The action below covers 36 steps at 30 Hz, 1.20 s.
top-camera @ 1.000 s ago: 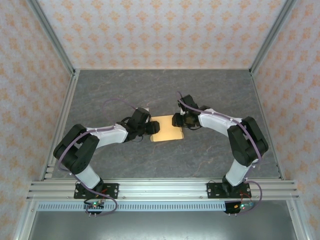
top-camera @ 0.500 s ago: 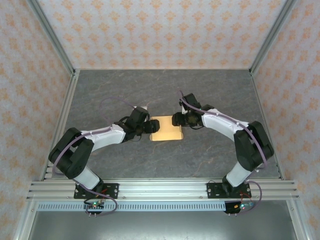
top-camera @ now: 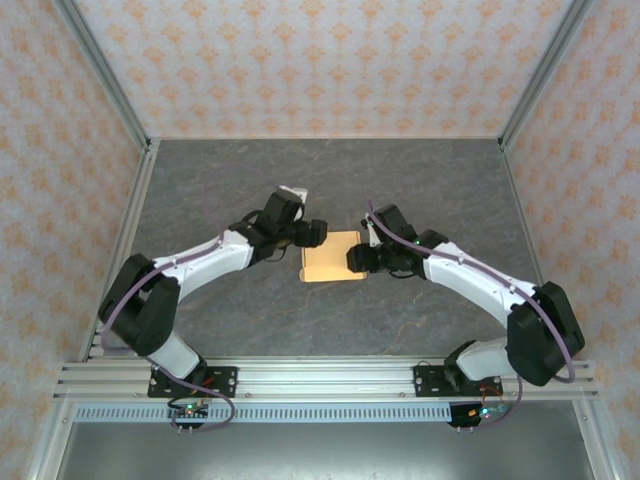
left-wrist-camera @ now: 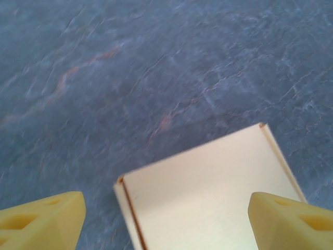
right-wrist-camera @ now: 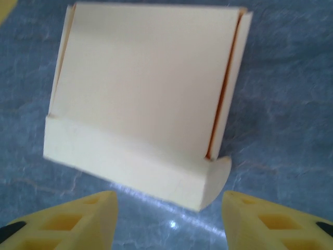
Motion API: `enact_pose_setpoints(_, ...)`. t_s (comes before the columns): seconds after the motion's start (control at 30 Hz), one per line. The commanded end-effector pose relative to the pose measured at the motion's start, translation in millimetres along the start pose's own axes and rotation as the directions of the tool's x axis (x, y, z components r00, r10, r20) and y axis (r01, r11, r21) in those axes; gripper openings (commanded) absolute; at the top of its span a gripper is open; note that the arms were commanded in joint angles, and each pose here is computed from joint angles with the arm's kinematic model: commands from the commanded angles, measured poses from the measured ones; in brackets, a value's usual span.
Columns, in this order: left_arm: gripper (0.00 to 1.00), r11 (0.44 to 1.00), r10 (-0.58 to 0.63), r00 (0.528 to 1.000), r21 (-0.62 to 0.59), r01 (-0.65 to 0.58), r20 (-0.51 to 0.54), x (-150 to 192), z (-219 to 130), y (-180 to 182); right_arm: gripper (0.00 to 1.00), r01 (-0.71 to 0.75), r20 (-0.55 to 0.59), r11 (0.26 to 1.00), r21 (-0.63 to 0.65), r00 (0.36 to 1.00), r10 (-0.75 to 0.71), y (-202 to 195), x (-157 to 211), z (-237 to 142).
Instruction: Fold the paper box
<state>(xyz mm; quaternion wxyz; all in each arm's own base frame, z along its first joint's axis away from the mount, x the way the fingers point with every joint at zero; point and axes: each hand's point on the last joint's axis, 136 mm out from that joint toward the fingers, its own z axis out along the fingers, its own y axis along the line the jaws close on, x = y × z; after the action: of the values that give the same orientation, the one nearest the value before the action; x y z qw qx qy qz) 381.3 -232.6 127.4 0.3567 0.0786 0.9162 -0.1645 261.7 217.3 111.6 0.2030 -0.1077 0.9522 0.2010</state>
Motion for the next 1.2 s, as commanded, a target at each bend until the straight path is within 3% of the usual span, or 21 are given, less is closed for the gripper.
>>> enact_pose_setpoints(0.0,0.82,0.993,0.113,0.989,0.038,-0.109,-0.098,0.4,18.0,-3.0,0.55,-0.002,-0.043,1.000,-0.017,0.999,0.002,1.1,18.8,-6.6)
enact_pose_setpoints(0.2,0.80,0.987,0.144,0.962,0.105,-0.122,-0.230,-5.1,49.7,-6.0,0.55,0.000,-0.033,1.000,0.005,0.999,0.000,-5.8,25.1,-9.2)
enact_pose_setpoints(0.5,0.71,0.970,0.104,0.914,0.244,-0.005,-0.392,26.1,68.4,-18.5,0.55,-0.002,-0.068,1.000,-0.021,0.998,0.001,-2.8,33.4,-7.2)
enact_pose_setpoints(1.17,0.73,0.955,0.005,0.930,0.278,0.105,-0.367,64.0,25.7,-17.5,0.54,-0.034,-0.097,0.998,-0.045,0.995,0.029,2.6,40.5,1.1)
